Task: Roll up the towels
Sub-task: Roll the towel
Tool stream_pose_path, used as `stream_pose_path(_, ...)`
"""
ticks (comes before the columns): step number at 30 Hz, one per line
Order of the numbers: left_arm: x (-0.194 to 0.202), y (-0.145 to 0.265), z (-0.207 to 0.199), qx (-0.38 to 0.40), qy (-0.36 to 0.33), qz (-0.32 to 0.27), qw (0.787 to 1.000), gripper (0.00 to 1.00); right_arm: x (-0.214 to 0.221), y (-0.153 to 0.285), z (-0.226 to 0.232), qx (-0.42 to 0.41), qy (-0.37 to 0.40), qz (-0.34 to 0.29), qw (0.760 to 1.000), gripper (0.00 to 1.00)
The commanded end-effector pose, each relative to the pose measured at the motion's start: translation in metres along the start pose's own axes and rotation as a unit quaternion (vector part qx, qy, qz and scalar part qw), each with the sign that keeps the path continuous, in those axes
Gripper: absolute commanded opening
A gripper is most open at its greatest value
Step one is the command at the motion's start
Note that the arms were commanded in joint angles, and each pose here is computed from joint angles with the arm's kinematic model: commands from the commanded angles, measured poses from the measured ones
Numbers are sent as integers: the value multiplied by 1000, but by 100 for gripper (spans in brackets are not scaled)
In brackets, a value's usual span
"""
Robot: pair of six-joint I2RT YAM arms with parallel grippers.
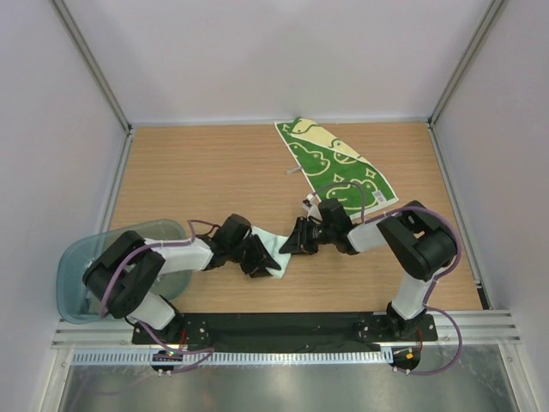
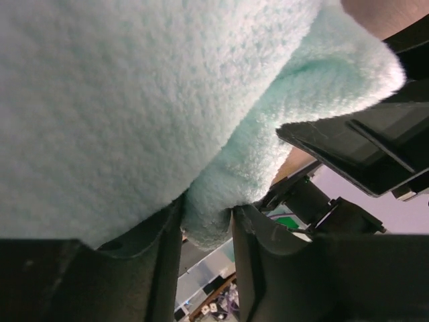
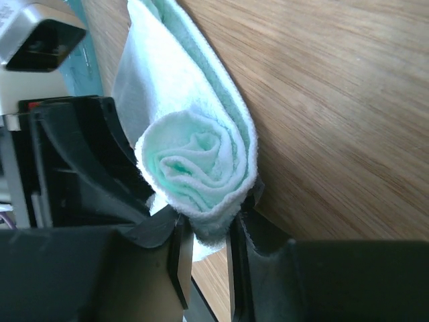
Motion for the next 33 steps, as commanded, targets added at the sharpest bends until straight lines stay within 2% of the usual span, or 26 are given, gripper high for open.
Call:
stream_pose_path(1, -8, 12, 18, -70, -17, -30, 997, 37, 1, 1, -21, 63, -20, -17, 998, 22)
stream_pose_path(4, -14, 22, 17, -93, -46, -43, 994, 46, 0, 3, -23, 82, -41, -18, 996, 21)
stream_pose_path(8, -26, 40, 1, -122, -107, -75, 984, 49, 2, 5, -19, 95, -59, -15, 994, 20)
stream_pose_path(10, -32, 52, 0, -154, -131, -99, 974, 50, 2, 9, -17, 109, -60, -19, 992, 20)
stream_pose_path(11, -38, 58, -13, -153, -159, -115, 968, 51, 2, 10, -15, 111, -57, -19, 992, 20)
stream_pose_path(13, -41, 67, -10, -206, -204, -148, 946, 51, 1, 13, -9, 122, -51, -21, 991, 20)
stream_pose_path(15, -37, 73, -31, -211, -263, -166, 927, 52, 1, 16, -10, 143, -47, -21, 988, 20)
stream_pose_path(16, -43, 78, -34, -231, -282, -194, 911, 52, 1, 17, -10, 150, -46, -20, 987, 20)
stream_pose_path(20, -34, 77, -46, -277, -365, -219, 861, 52, 1, 19, -11, 178, -50, -20, 983, 20)
stream_pose_path(22, -23, 67, -52, -288, -401, -213, 843, 52, 0, 21, -13, 201, -51, -25, 978, 20)
stream_pose_path(27, -7, 41, -59, -311, -461, -204, 806, 52, 2, 27, -12, 232, -55, -17, 971, 19)
stream_pose_path(33, 12, 15, -68, -305, -507, -195, 782, 52, 6, 25, -11, 236, -52, -5, 970, 19)
Point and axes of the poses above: each gripper's point midway between its finger pads, its own y axis back along the fingers, its own z axis along the line the jaws close on, x = y × z, the point moved 1 cm from there along y, back along the fingers, and after that the axes turned 15 degrees about -y, right-handed, at the moved point
